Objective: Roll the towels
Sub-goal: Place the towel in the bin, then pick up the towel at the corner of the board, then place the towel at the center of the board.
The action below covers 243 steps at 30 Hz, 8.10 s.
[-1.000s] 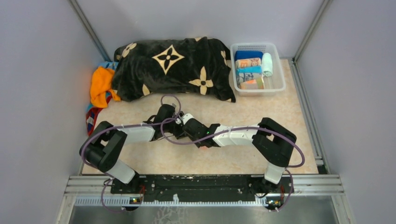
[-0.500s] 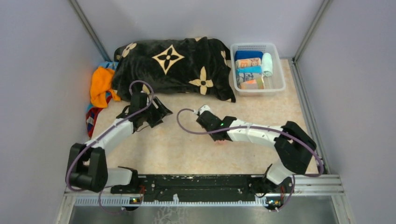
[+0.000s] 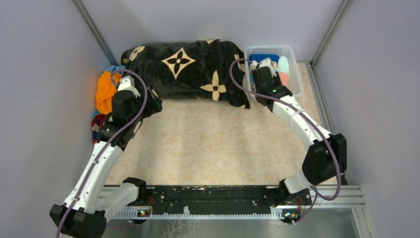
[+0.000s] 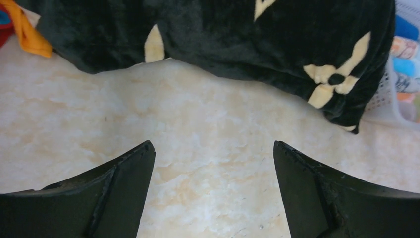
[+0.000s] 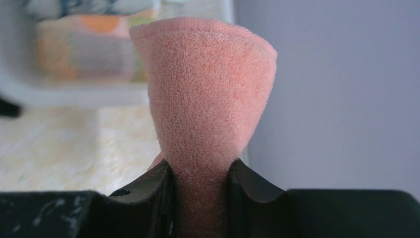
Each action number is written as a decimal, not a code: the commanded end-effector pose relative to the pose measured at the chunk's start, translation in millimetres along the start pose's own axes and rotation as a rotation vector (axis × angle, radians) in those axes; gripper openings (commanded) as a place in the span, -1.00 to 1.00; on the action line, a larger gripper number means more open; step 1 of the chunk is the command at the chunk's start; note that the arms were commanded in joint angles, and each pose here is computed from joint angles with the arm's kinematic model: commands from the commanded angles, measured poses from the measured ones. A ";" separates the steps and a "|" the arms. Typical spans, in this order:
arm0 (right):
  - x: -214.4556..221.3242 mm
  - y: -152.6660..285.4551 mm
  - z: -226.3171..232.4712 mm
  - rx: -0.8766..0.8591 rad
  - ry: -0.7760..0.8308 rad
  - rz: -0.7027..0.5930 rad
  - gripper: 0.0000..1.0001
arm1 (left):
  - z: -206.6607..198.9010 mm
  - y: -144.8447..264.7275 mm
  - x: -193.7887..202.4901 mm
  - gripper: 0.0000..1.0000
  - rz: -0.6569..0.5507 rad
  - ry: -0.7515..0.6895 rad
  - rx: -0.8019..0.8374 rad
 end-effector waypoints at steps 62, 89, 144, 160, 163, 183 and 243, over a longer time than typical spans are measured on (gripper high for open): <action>-4.8 -221.3 -33.1 -0.347 -0.217 0.118 -0.10 | 33.0 7.7 16.9 0.93 -0.010 -0.168 -0.194; 22.2 -222.8 -22.9 -0.304 -0.163 0.086 -0.05 | 32.0 11.6 17.5 0.94 -0.027 -0.142 -0.161; -28.1 -112.6 -52.6 -0.377 -0.455 -0.119 0.38 | 38.4 -4.0 15.4 0.97 -0.022 -0.128 -0.178; -2.9 30.7 -18.8 -0.620 -0.744 -0.505 0.68 | 153.8 -58.5 -23.3 0.95 -0.075 0.292 -0.470; -3.5 45.2 -8.4 -0.649 -0.727 -0.525 0.68 | 184.5 -65.5 -31.0 0.94 -0.109 0.352 -0.533; -1.7 51.5 22.0 -0.702 -0.680 -0.572 0.68 | 300.0 -144.7 -5.8 0.59 -0.171 0.522 -0.834; 6.8 97.3 -18.9 -0.619 -0.707 -0.673 0.68 | -303.8 58.0 119.9 -0.53 0.273 -0.162 0.876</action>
Point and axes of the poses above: each gripper's point midway between its finger pads, its own y axis back along the fingers, its own z axis along the line the jaws close on, x = y × z, the point moved 5 cm from there along y, back along the fingers, and after that the axes turned 3 degrees about y, right-handed, at the moved point
